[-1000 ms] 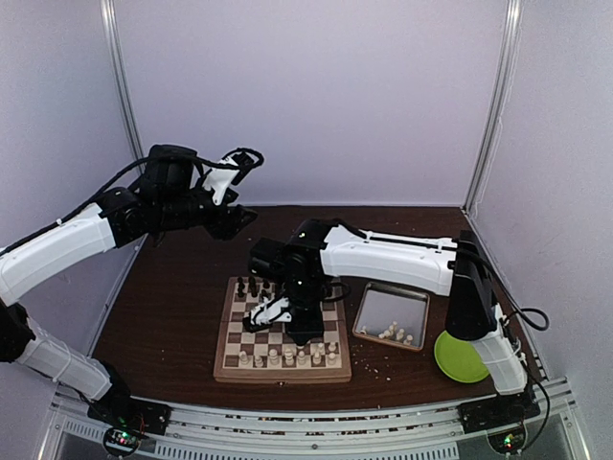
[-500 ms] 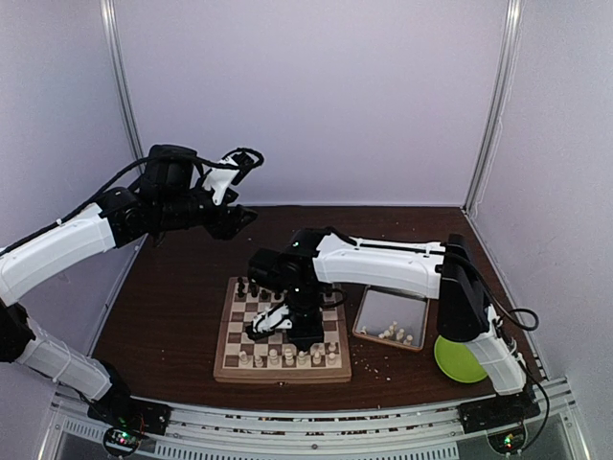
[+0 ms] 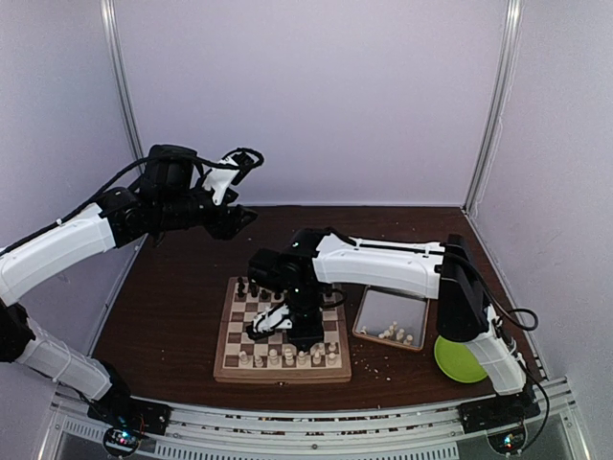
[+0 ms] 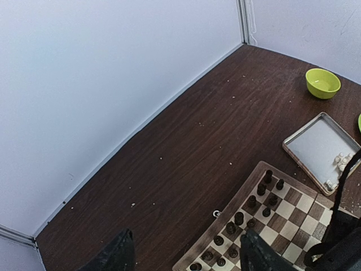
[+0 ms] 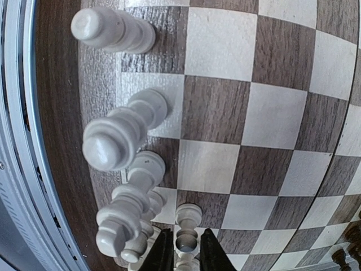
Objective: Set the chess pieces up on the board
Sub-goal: Place the pawn at c2.
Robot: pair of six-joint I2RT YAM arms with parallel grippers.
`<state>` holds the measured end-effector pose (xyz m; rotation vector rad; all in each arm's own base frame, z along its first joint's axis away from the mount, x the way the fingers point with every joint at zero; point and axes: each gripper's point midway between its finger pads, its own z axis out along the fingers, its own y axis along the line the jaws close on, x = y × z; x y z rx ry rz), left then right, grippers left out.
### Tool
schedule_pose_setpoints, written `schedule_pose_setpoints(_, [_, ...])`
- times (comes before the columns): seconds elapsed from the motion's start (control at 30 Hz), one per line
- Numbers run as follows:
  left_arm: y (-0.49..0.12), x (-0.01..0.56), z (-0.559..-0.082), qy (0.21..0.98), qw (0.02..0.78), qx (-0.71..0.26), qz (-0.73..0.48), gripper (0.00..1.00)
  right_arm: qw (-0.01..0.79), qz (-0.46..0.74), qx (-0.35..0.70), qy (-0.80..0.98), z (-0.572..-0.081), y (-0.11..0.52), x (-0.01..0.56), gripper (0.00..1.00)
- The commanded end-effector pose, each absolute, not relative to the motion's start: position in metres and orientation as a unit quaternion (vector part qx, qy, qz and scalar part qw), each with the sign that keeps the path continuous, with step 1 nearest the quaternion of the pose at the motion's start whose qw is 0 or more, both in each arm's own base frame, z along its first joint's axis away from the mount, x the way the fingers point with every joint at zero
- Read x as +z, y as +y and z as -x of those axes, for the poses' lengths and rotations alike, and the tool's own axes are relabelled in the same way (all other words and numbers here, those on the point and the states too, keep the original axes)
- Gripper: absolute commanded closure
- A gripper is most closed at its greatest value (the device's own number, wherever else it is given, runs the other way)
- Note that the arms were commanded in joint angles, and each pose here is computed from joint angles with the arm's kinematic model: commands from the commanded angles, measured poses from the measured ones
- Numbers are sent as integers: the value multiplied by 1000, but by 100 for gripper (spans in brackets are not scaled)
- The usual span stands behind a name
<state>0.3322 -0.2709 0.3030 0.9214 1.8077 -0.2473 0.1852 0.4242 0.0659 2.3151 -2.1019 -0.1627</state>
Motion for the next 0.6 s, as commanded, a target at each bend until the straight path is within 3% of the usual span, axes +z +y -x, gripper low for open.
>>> schedule_pose_setpoints(0.0, [-273, 332, -332, 733, 555, -109, -378, 35, -21, -737, -46, -674, -192, 428, 81, 81])
schedule_pose_setpoints(0.57, [-274, 328, -333, 735, 551, -109, -380, 35, -85, -702, -73, -703, -207, 381, 153, 74])
